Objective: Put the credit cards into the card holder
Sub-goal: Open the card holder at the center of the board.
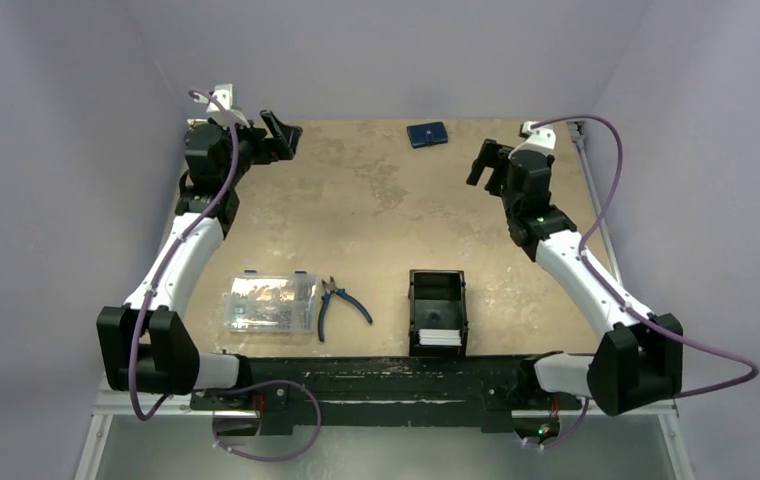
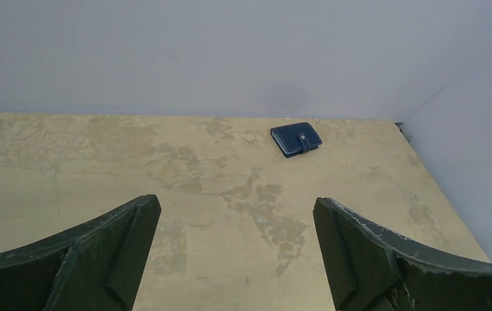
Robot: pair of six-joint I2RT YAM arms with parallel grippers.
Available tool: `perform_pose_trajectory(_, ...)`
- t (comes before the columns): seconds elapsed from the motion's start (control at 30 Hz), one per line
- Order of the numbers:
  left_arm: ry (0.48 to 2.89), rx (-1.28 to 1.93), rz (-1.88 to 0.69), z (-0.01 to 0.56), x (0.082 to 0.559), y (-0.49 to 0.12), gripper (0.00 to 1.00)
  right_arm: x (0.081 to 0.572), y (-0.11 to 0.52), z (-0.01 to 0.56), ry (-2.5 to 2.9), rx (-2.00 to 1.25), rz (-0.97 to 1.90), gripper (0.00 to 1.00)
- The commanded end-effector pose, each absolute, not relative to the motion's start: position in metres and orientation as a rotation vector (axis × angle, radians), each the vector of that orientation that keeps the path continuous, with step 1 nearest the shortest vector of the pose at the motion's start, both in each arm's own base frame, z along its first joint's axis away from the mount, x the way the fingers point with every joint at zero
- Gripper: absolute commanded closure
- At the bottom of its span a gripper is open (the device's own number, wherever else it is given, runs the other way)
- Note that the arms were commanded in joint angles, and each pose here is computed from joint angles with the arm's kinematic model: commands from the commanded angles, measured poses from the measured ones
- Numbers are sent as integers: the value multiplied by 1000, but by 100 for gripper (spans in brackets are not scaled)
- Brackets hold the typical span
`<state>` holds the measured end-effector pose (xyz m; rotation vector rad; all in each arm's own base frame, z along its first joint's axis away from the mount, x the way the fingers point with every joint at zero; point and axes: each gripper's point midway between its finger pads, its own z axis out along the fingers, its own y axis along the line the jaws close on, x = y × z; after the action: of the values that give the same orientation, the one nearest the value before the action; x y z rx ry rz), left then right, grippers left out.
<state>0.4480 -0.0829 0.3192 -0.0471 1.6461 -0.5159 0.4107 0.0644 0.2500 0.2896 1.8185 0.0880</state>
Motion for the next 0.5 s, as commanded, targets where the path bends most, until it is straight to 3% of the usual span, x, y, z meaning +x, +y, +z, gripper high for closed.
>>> perform_pose_trajectory(0.0,1568,16,-538,344,450,-94,2,430,99,265,1748,300,328,1)
perform_pose_trajectory(0.23,1603,46,-600,331,453,-109,2,488,130,244,1803,333,520,1)
perform_pose_trajectory(0.47,1640,86,-664,317,454,-133,3,550,130,196,1802,483,886,1)
